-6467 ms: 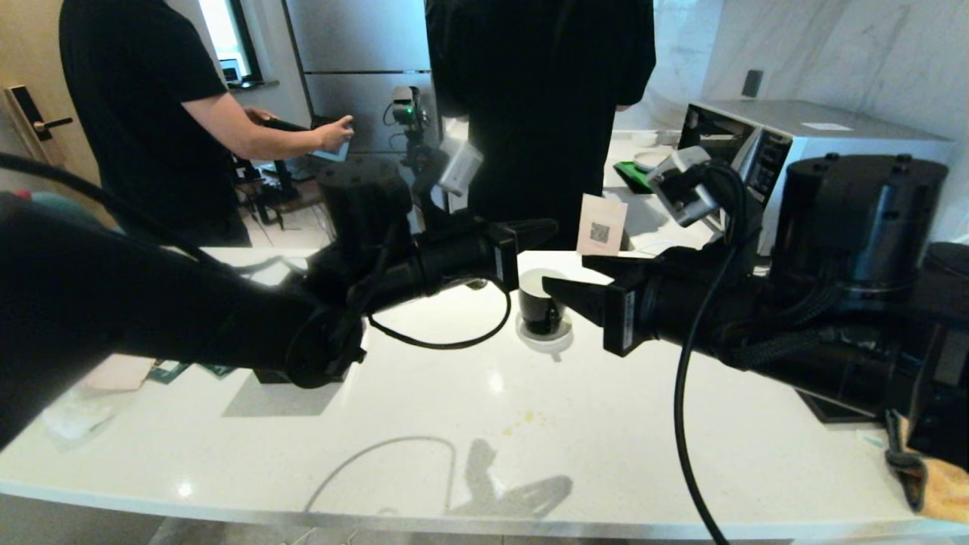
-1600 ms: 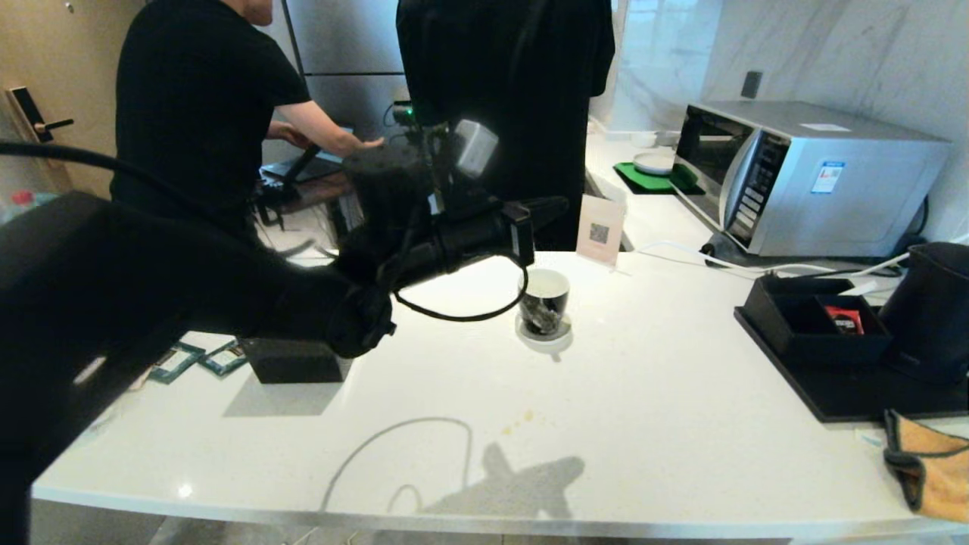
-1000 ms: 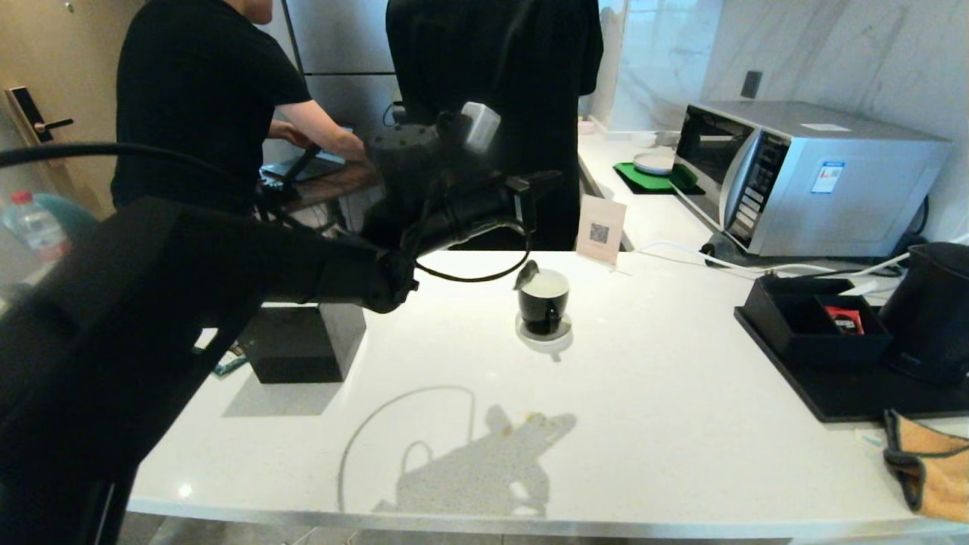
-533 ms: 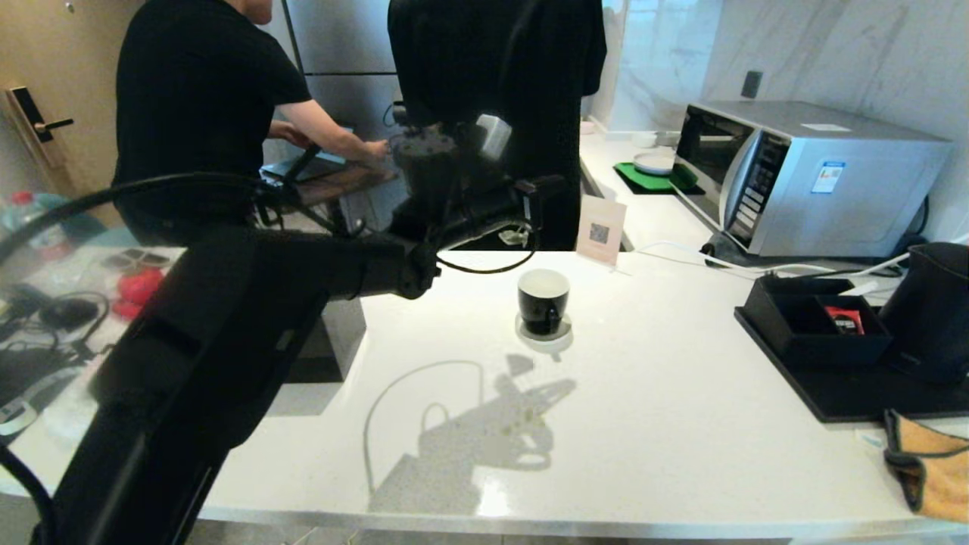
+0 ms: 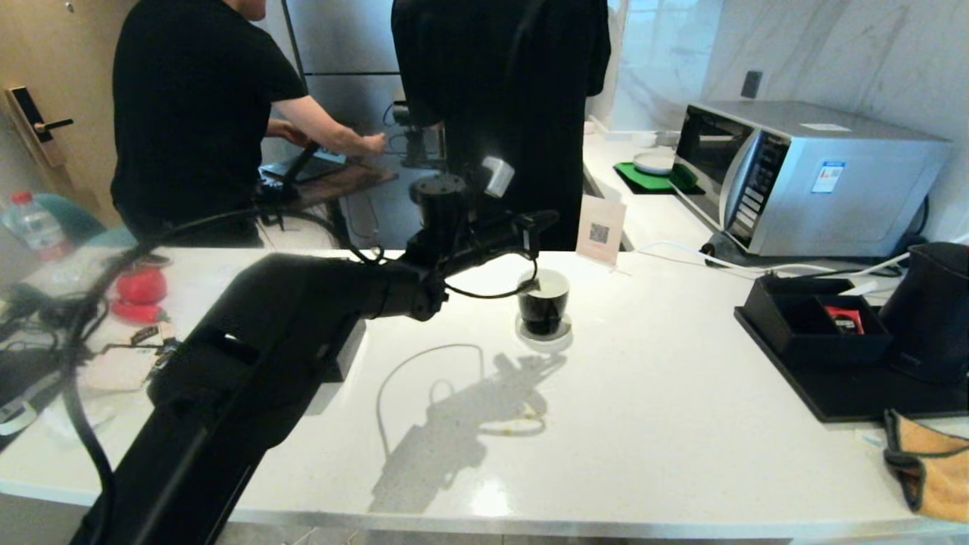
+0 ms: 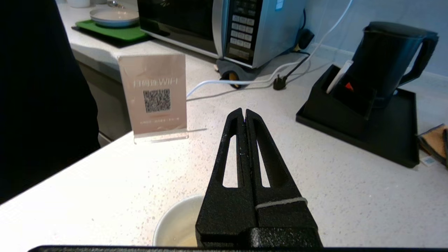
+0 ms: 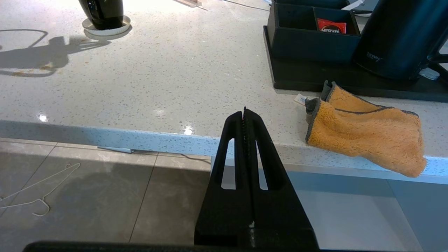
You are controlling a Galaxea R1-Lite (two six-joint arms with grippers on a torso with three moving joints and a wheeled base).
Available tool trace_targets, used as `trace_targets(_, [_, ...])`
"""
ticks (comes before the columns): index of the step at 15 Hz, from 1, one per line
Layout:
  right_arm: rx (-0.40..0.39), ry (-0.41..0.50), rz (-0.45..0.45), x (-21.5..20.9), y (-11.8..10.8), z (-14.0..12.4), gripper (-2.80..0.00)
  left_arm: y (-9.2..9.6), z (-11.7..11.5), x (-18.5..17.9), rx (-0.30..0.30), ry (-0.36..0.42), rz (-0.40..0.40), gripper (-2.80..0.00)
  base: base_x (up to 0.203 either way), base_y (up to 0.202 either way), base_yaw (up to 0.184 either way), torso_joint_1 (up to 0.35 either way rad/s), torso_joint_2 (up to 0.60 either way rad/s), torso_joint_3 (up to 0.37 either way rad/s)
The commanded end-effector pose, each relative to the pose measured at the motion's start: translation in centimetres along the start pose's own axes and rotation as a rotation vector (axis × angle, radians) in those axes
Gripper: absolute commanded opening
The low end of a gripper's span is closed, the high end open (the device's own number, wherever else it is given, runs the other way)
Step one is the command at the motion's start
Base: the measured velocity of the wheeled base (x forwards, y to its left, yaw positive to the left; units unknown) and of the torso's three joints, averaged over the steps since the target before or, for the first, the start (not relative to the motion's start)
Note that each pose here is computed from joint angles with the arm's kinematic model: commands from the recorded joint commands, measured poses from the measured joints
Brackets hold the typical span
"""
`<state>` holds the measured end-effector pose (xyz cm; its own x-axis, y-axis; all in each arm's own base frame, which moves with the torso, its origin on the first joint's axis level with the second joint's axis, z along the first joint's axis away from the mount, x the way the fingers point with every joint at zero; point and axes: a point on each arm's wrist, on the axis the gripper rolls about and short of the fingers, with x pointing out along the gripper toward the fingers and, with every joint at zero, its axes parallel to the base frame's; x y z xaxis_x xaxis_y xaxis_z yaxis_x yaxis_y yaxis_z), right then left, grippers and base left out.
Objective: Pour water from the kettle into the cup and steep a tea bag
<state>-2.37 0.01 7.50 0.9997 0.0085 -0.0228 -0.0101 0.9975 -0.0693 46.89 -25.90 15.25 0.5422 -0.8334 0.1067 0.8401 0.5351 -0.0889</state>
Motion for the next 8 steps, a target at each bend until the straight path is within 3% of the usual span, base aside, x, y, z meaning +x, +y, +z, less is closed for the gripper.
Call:
trace_targets(1, [-0.001,0.002,0.001,0.01,0.00,0.00,-2.80,0.13,-1.36,0.27,-0.010,0.016,-0.004,-2.80,0.000,0.000,0.000,0.000,0.00,0.000])
trace_targets(8, [-0.003,0.001,0.002,0.01,0.00,0.00,-2.80,-0.36,-2.25,0.71,-0.018,0.028,-0.014,-2.80,0.000,0.000,0.000,0.000,0.00,0.000])
